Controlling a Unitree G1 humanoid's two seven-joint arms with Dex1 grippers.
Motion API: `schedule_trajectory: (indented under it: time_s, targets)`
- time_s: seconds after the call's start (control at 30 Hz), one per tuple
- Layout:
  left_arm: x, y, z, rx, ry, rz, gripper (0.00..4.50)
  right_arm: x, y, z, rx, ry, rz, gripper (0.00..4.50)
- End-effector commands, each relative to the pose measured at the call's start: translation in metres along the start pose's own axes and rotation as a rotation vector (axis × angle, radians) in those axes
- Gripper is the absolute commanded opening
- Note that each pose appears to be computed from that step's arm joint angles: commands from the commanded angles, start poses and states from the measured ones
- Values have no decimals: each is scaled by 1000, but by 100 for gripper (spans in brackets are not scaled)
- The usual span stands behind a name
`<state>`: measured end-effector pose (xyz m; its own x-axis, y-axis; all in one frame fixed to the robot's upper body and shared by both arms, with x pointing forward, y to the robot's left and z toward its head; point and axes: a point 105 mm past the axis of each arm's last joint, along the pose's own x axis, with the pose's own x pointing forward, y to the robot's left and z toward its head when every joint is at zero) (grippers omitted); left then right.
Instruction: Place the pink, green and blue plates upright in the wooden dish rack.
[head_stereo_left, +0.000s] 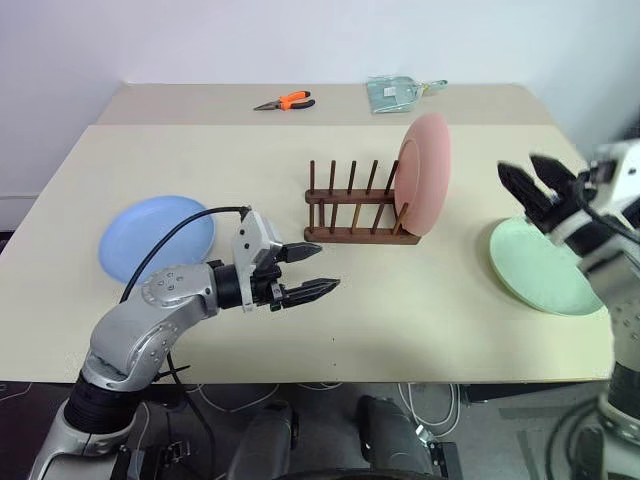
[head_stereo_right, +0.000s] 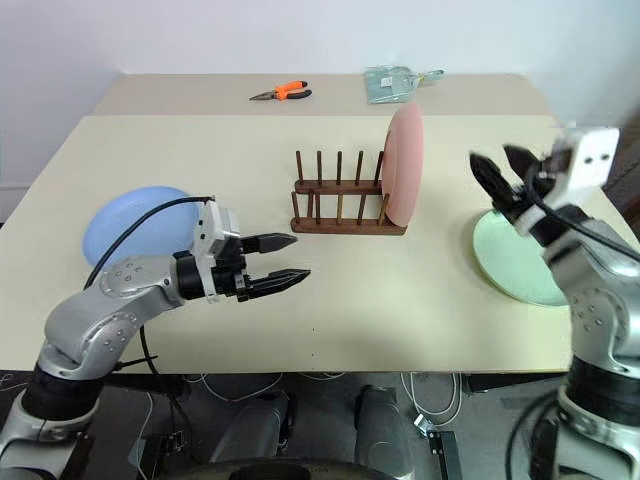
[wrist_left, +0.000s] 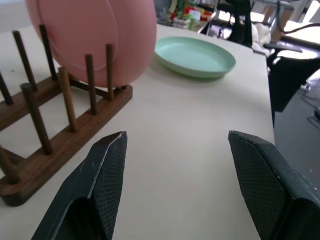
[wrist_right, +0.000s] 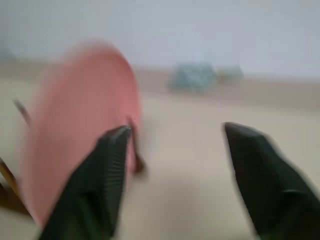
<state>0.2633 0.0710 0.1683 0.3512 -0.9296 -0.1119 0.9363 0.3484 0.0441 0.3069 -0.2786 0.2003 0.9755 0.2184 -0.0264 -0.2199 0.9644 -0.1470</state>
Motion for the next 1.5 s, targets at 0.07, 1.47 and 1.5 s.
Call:
schedule_trajectory:
  time_s: [0.07, 1.47, 1.5]
  targets:
    - [2, -2, 3, 44, -1, -29, 332, -14, 12, -53, -231, 230, 45, 448]
    - [-32, 53, -17, 82, -15, 303, 332, 47, 162, 169, 938, -486, 562, 3]
    - [-31, 52, -17, 79, -17, 301, 332, 52, 163, 164, 935, -462, 540, 3]
